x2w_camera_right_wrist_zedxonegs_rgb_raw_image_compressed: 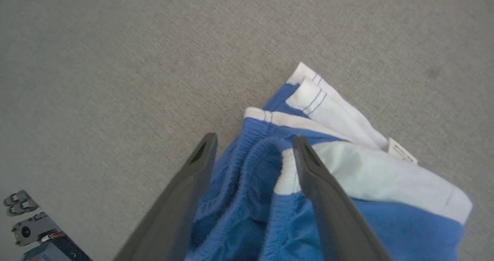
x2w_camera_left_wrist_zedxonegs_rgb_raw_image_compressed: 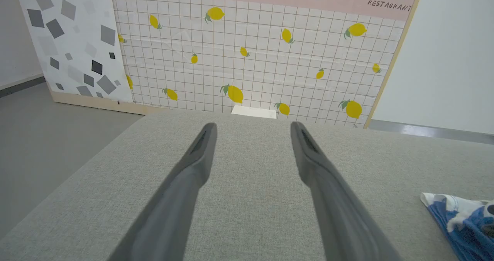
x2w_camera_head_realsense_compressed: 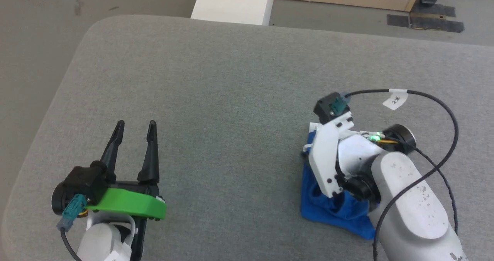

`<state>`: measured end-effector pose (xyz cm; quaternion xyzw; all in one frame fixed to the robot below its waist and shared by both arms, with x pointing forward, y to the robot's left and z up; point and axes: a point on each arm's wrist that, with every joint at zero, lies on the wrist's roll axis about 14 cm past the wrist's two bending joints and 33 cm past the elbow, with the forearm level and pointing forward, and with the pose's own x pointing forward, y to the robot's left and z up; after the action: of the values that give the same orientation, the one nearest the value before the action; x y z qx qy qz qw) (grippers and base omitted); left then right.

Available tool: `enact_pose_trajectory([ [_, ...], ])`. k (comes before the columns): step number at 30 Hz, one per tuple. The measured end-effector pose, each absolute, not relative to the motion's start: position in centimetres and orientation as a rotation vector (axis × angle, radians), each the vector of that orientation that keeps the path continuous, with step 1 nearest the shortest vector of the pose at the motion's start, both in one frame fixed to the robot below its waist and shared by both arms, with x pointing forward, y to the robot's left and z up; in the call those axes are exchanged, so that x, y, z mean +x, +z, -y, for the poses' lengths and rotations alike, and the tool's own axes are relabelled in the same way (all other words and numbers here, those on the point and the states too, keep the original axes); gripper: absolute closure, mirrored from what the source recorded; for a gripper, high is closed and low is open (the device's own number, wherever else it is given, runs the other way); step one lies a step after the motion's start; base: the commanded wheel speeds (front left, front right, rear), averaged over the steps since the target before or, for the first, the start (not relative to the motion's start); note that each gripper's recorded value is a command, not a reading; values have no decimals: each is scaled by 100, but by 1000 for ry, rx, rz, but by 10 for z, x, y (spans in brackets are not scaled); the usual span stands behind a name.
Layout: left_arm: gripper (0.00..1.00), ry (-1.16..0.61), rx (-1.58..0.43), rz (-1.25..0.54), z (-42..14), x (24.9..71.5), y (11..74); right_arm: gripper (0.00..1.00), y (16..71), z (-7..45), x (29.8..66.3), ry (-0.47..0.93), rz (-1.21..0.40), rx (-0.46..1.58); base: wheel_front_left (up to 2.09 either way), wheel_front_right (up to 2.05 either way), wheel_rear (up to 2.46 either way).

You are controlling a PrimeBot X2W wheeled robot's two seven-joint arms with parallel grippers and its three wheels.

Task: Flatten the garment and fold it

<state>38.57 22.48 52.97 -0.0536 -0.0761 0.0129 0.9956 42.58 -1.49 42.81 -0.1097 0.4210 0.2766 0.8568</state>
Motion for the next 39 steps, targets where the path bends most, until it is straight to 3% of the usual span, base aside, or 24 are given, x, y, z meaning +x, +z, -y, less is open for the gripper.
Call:
enact_pose_trajectory([
  [5, 0, -1, -112, 172, -217, 390, 536, 0, 480, 14, 440, 579, -698, -147, 0, 0, 0],
  [10, 0, -31, -114, 195, -207, 393, 543, 0, 513, 76, 453, 387, -587, -115, 0, 0, 0],
  [15, 0, -62, -111, 211, -197, 396, 548, 0, 478, 151, 422, 178, -703, -109, 0, 0, 0],
  [19, 0, -70, -112, 207, -194, 398, 547, 0, 444, 175, 392, 107, -813, -66, 0, 0, 0],
  [34, 0, -44, -104, 166, -203, 397, 533, 0, 371, 142, 374, 201, -990, -45, 0, 0, 0],
  [36, 0, -43, -102, 163, -204, 398, 532, 84, 371, 140, 378, 204, -985, -44, 0, 0, 0],
  [37, 0, -43, -102, 162, -204, 398, 531, 100, 371, 140, 378, 206, -986, -46, 0, 0, 0],
  [39, 0, -47, -103, 161, -203, 400, 531, 100, 372, 138, 380, 218, -984, -59, 0, 0, 0],
])
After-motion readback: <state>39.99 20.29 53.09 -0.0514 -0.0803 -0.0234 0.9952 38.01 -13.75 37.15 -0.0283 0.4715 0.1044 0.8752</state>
